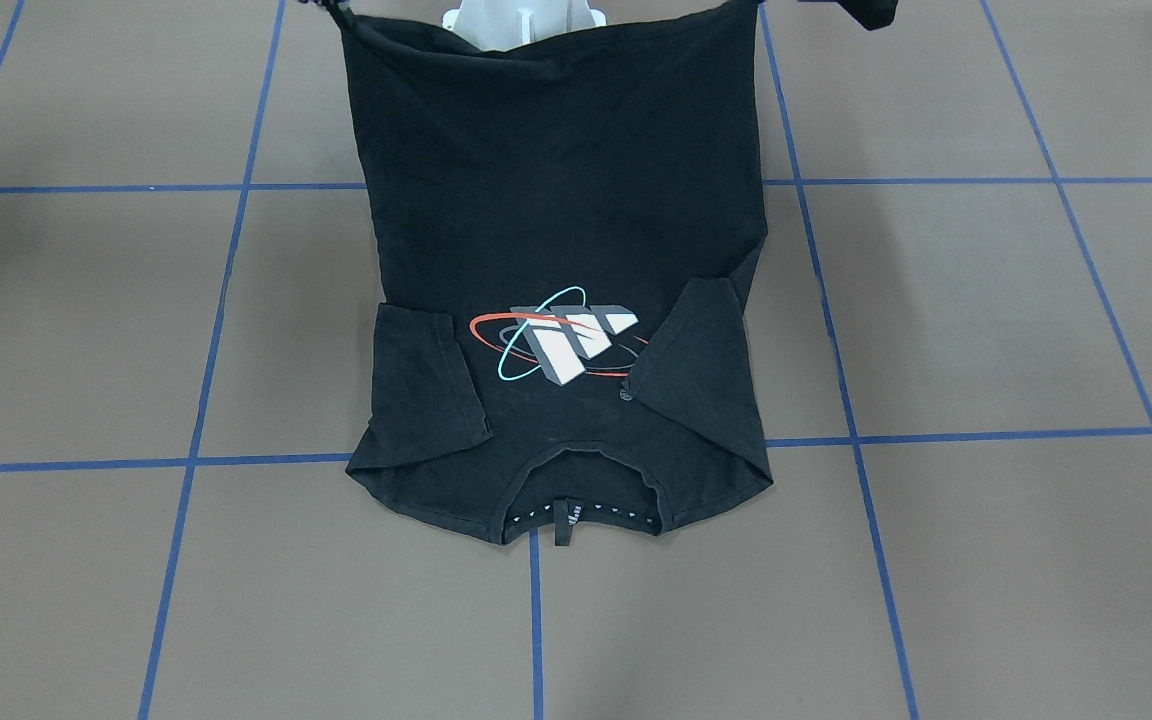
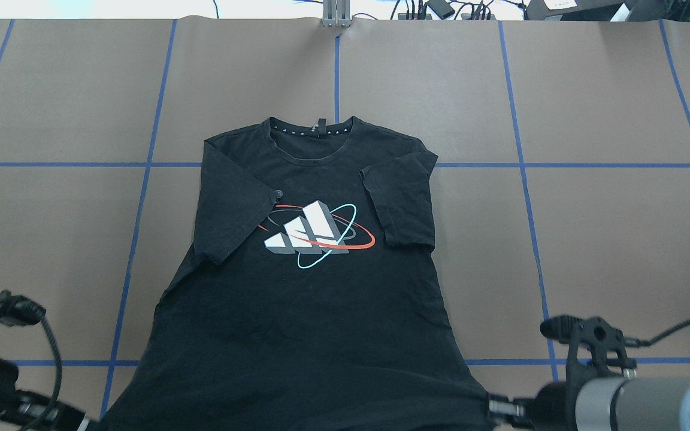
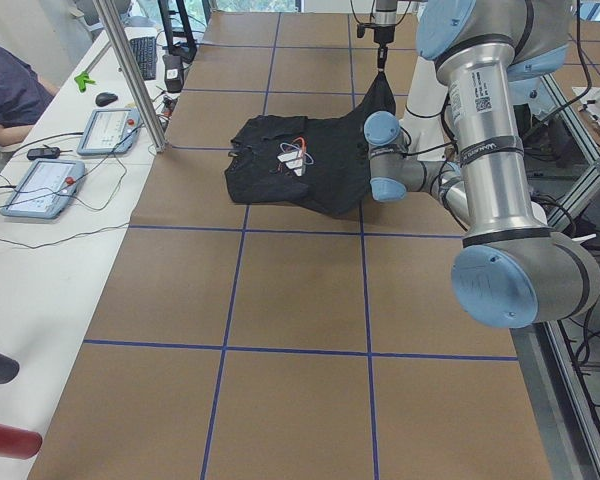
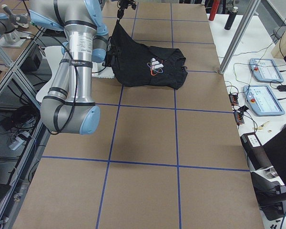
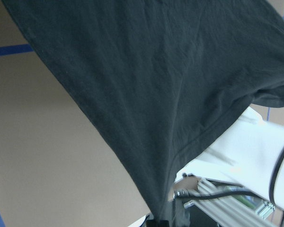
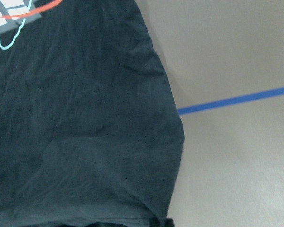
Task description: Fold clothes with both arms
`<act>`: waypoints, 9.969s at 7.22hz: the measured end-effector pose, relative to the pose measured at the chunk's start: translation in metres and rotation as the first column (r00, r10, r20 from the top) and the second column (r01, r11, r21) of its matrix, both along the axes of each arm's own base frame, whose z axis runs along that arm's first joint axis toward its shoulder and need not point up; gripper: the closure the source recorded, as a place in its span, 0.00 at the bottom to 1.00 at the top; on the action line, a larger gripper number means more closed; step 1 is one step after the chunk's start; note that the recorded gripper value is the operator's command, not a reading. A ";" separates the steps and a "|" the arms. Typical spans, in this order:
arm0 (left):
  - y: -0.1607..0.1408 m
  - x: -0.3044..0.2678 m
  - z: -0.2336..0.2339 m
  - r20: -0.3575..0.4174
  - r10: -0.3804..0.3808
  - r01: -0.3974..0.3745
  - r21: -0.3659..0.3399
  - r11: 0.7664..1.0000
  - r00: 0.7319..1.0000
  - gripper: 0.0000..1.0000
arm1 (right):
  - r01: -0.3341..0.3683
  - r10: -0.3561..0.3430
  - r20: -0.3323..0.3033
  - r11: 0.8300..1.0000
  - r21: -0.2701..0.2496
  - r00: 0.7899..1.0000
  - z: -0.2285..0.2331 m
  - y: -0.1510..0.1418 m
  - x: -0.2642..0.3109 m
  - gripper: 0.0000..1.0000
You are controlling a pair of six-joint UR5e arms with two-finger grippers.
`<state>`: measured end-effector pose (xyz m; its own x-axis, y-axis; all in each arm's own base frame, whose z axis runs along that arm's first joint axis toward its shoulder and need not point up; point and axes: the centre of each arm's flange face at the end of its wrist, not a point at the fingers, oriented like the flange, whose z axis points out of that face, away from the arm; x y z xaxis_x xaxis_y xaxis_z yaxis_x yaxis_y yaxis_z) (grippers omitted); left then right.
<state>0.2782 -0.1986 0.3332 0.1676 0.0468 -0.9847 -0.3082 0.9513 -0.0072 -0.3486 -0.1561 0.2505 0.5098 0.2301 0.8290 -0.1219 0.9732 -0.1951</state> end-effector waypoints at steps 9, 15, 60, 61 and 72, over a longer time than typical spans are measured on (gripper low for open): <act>-0.227 -0.003 -0.002 0.034 -0.465 0.465 -0.003 0.885 0.885 1.00 | -0.325 0.327 -0.054 0.945 0.045 0.943 0.011 -0.180 -0.003 1.00; -0.318 0.052 0.007 0.171 -0.588 0.586 0.066 0.807 0.791 1.00 | -0.359 0.363 -0.131 0.932 0.049 0.923 0.023 -0.282 -0.044 1.00; -0.144 0.128 0.113 0.124 -0.402 0.384 0.144 0.912 0.907 1.00 | -0.107 0.135 -0.179 0.982 0.158 0.974 0.065 -0.359 -0.005 0.00; -0.144 0.126 0.114 0.125 -0.403 0.385 0.146 0.912 0.907 1.00 | -0.108 0.136 -0.179 0.982 0.158 0.975 0.065 -0.359 -0.005 0.00; -0.542 0.099 0.094 0.343 -0.590 0.333 0.576 0.747 0.731 1.00 | -0.109 0.136 -0.181 0.982 0.153 0.974 0.067 -0.359 -0.005 0.00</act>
<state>0.3777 -0.7403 0.4272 0.7247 0.2386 -0.6464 0.0954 0.8944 0.4370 -0.3533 -0.5154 0.3170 0.6359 0.1879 0.7486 -0.2635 0.9645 -0.0183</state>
